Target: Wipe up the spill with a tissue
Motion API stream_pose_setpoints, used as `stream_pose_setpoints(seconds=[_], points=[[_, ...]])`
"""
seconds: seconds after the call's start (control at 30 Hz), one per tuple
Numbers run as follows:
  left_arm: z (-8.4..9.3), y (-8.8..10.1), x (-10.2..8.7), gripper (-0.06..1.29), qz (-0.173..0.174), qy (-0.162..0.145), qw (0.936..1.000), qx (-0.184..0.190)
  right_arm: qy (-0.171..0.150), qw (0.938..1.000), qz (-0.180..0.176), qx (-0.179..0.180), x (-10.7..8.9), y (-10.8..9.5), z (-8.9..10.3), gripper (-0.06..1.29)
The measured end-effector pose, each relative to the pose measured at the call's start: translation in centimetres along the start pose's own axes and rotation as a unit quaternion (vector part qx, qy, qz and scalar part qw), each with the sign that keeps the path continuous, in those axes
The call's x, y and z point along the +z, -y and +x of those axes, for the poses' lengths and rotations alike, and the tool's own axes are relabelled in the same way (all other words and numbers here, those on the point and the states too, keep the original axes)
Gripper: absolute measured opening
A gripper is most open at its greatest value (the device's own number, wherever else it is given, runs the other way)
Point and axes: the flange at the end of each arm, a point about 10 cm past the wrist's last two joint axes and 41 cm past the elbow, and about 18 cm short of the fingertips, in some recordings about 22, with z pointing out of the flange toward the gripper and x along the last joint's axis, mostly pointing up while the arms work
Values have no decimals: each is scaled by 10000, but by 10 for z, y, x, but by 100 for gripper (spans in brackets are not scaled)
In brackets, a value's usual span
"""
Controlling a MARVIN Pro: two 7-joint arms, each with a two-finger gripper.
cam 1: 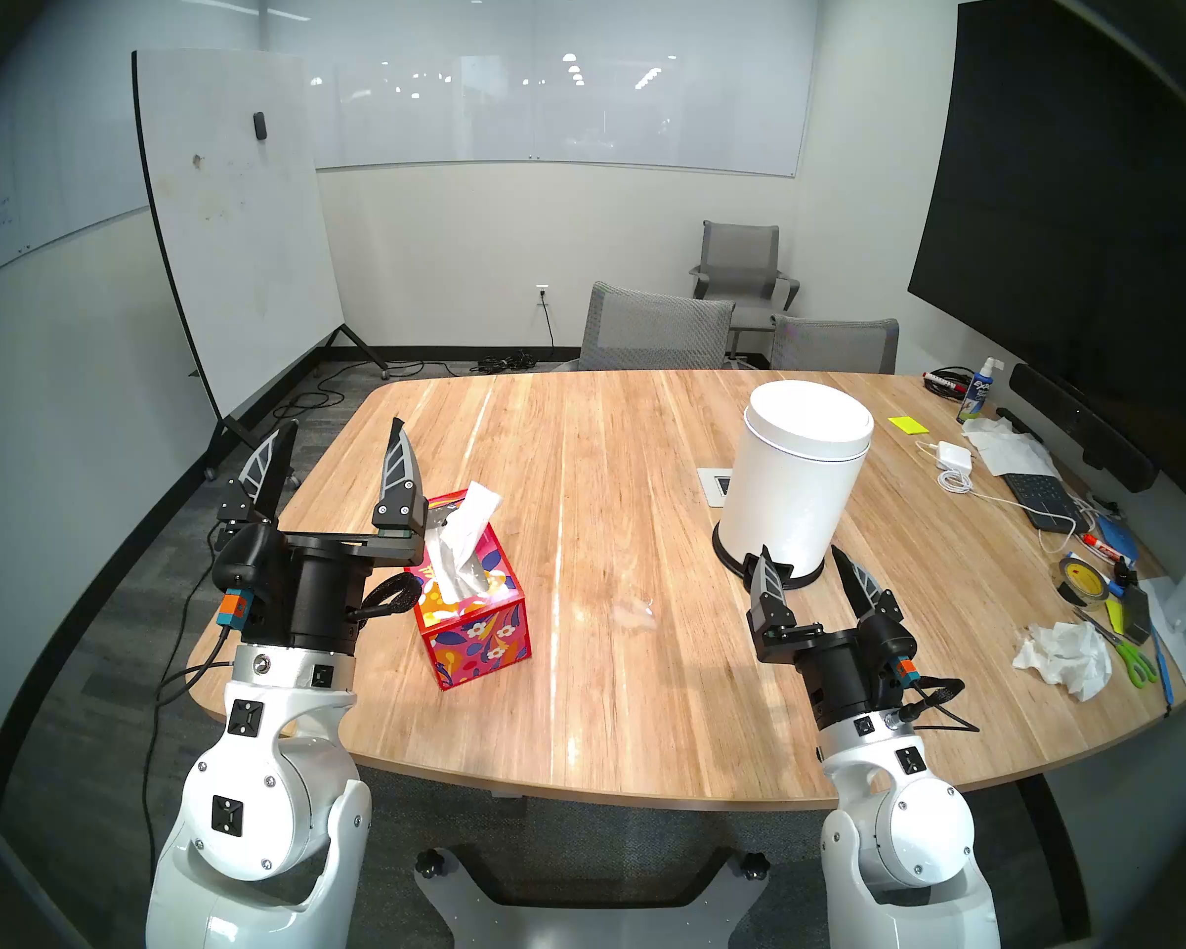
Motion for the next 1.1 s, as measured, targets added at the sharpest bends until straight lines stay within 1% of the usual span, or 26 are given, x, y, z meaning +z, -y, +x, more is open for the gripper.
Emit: stream_pose_setpoints(seconds=[1.1], points=[[0,0,0,127,-5,0,10000,0,2,10000,-4,4,0,0,0,123]])
